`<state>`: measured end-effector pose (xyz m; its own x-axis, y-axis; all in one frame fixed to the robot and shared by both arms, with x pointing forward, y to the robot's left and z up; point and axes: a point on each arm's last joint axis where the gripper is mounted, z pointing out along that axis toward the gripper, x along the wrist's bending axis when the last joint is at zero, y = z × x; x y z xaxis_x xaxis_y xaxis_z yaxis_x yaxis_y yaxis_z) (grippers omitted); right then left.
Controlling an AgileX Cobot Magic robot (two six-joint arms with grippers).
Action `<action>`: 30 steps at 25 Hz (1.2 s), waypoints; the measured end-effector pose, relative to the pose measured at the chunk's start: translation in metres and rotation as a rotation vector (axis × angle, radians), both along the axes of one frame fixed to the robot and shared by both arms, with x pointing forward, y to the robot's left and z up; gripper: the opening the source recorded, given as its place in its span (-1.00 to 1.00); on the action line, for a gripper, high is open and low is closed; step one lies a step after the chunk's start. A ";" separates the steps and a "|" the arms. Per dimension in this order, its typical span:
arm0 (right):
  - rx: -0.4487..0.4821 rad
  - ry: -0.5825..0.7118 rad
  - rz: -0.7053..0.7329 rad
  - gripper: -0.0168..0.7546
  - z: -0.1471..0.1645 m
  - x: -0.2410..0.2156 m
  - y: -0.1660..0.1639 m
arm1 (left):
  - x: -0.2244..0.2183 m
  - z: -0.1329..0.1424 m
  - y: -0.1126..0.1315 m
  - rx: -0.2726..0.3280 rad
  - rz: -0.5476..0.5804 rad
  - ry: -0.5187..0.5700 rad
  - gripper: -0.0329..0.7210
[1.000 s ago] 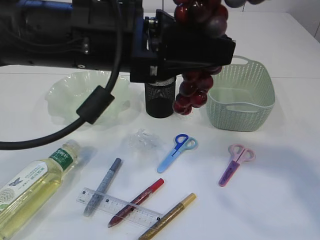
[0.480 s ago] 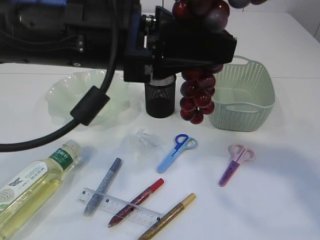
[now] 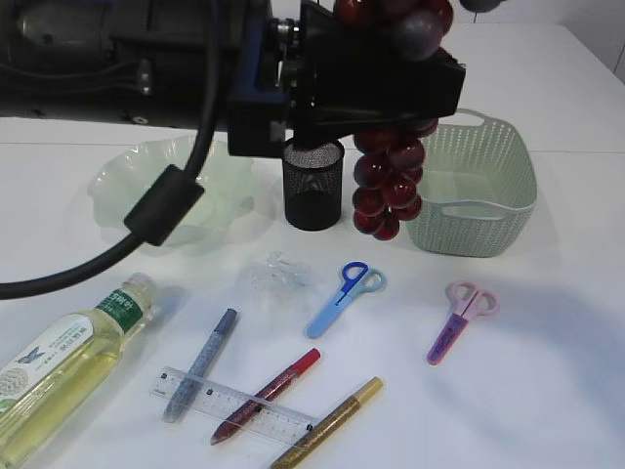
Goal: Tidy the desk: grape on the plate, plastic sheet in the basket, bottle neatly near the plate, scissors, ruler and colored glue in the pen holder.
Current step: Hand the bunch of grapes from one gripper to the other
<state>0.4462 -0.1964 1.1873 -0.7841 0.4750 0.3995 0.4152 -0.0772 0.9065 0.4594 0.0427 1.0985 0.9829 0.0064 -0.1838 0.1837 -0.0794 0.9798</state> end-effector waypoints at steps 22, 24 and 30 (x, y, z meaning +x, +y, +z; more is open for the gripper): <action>0.048 0.038 -0.004 0.50 0.002 0.000 0.000 | -0.003 0.004 0.001 -0.012 -0.017 -0.008 -0.60; 0.050 0.039 -0.004 0.48 0.002 0.000 0.000 | -0.003 0.004 0.001 -0.013 -0.019 -0.008 -0.60; 0.064 0.057 -0.022 0.64 0.003 0.001 0.000 | -0.004 0.004 0.001 -0.014 -0.022 -0.007 -0.60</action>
<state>0.4473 -0.1967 1.1899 -0.7489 0.4636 0.4735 0.4638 -0.1438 0.8742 0.4559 0.0439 1.1024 0.9842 -0.0172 -0.1764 0.1749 -0.0699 0.9821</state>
